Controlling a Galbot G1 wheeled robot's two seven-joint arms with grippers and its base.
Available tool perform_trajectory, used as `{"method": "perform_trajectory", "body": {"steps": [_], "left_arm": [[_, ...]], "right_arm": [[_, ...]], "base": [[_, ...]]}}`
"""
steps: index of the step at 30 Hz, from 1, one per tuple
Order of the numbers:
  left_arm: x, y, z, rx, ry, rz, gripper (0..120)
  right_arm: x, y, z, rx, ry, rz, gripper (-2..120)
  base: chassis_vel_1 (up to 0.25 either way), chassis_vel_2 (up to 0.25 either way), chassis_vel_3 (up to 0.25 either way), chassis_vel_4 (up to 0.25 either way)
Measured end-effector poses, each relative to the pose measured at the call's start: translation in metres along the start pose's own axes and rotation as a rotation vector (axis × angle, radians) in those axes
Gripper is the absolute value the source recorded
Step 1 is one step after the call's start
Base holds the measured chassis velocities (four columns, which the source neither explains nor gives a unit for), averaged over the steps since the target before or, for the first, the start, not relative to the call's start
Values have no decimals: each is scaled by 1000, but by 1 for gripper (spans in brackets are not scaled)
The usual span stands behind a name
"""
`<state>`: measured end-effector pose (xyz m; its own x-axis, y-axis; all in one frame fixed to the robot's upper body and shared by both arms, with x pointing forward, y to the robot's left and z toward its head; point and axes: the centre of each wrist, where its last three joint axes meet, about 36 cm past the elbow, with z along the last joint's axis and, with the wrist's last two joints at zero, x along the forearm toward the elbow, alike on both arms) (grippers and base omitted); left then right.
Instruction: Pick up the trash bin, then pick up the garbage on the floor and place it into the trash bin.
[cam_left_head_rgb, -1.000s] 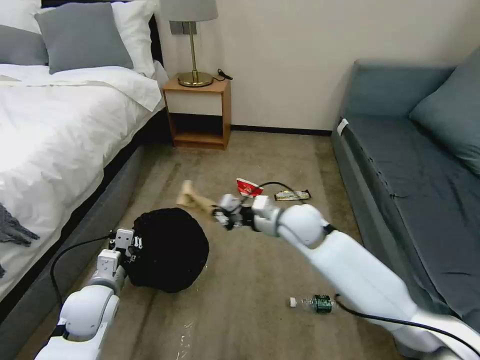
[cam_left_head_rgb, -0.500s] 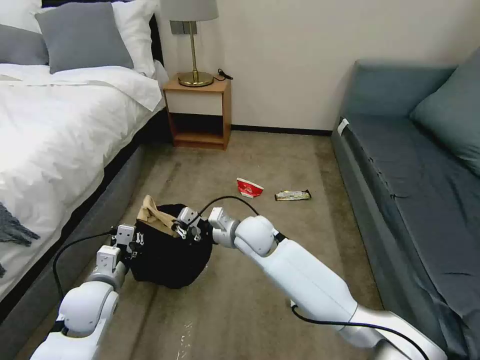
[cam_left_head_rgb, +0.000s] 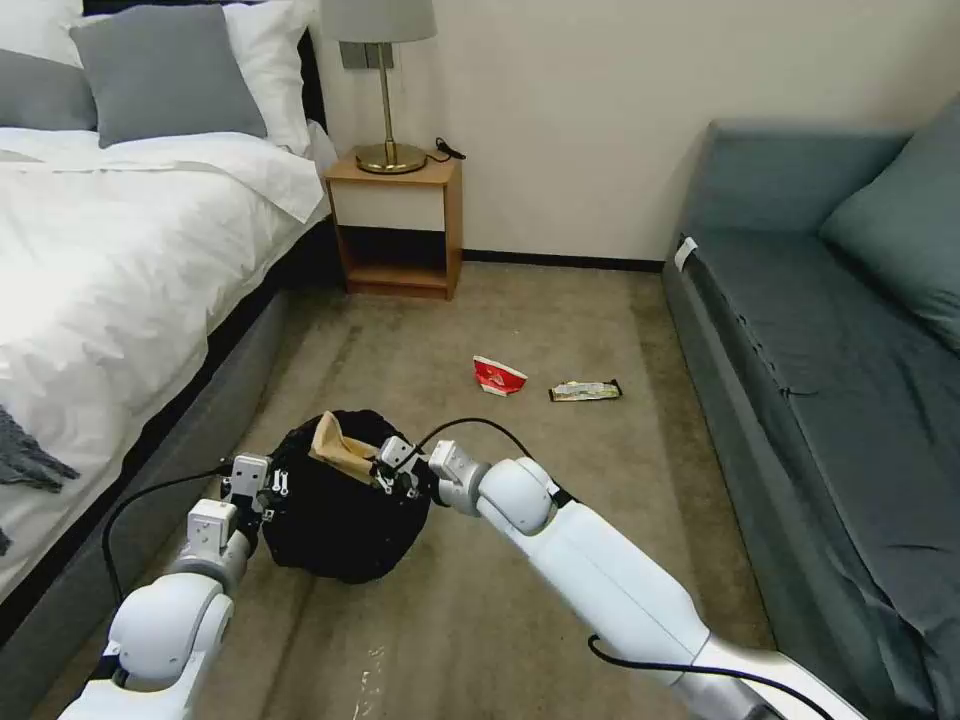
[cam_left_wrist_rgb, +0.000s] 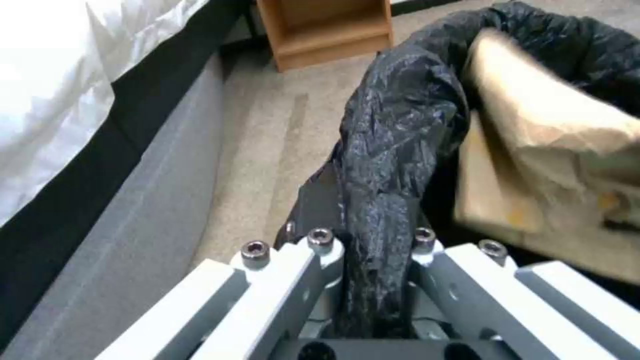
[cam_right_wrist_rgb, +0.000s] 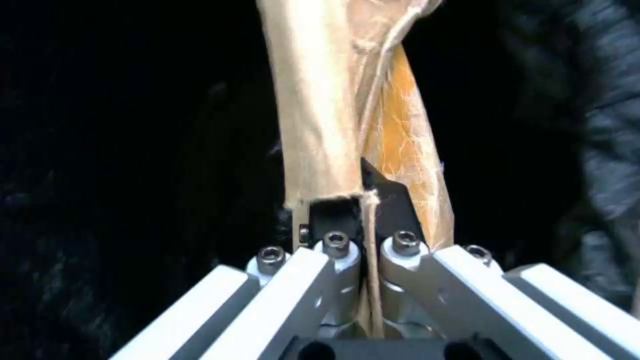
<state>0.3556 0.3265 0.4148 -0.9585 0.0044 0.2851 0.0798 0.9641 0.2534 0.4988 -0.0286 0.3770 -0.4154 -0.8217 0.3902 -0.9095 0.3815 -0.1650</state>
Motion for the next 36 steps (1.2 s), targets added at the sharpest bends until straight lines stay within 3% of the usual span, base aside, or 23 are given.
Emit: {"method": "perform_trajectory", "body": {"steps": [4, 7, 23, 27, 36], "left_arm": [[0, 0, 0, 0, -1, 0, 4], [1, 1, 1, 0, 1, -4, 4], [-4, 8, 10, -18, 3, -1, 4], [-8, 7, 13, -13, 9, 0, 4], [-11, 8, 11, -9, 2, 0, 4]], "right_arm": [[-1, 6, 1, 2, 1, -5, 5], [-3, 9, 2, 5, 5, -8, 20], [-3, 10, 4, 22, 11, -3, 74], [1, 10, 5, 21, 8, 1, 94], [8, 3, 2, 21, -3, 23, 100]], "base": [[0, 0, 0, 0], [0, 0, 0, 0], [0, 0, 0, 0], [0, 0, 0, 0], [0, 0, 0, 0]]}}
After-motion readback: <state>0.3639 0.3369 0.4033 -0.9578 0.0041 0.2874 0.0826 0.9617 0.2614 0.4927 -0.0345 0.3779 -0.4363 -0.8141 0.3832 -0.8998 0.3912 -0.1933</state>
